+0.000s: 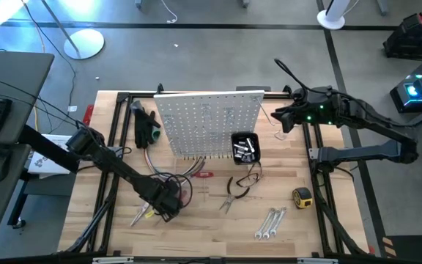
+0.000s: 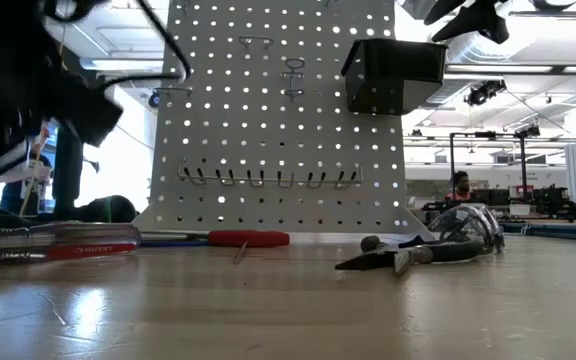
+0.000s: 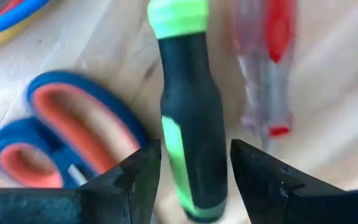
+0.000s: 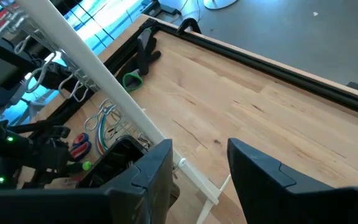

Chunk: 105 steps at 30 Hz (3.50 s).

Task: Hang tools onto peg board
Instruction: Hang the green screwdriver on the peg board

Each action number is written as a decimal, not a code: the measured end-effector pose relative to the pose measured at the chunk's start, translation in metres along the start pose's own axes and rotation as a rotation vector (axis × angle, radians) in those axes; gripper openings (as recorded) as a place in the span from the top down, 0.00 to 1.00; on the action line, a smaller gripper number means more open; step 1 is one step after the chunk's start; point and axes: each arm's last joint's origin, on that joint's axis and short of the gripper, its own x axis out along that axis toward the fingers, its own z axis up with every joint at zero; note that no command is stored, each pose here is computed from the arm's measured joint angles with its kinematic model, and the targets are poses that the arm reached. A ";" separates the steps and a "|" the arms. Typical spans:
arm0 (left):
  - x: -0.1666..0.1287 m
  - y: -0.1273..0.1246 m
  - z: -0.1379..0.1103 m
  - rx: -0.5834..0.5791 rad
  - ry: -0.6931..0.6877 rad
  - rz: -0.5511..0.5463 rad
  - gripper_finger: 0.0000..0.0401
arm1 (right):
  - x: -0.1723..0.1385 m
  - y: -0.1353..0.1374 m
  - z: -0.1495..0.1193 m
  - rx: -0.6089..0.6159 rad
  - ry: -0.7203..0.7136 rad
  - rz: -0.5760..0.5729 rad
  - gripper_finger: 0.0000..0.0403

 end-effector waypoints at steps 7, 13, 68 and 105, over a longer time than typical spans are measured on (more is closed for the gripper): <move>0.021 0.003 0.001 0.002 0.056 0.054 0.53 | 0.006 0.002 0.000 0.017 0.023 0.000 0.63; 0.014 0.006 0.000 0.014 0.022 0.040 0.71 | 0.008 0.002 0.001 0.004 0.025 0.003 0.63; -0.333 0.123 -0.055 0.347 -1.209 -0.691 0.71 | -0.023 0.068 0.039 0.097 -0.453 0.685 0.63; -0.334 0.056 0.000 0.227 -1.441 -0.629 0.71 | 0.005 0.161 -0.007 -0.053 -0.390 1.055 0.63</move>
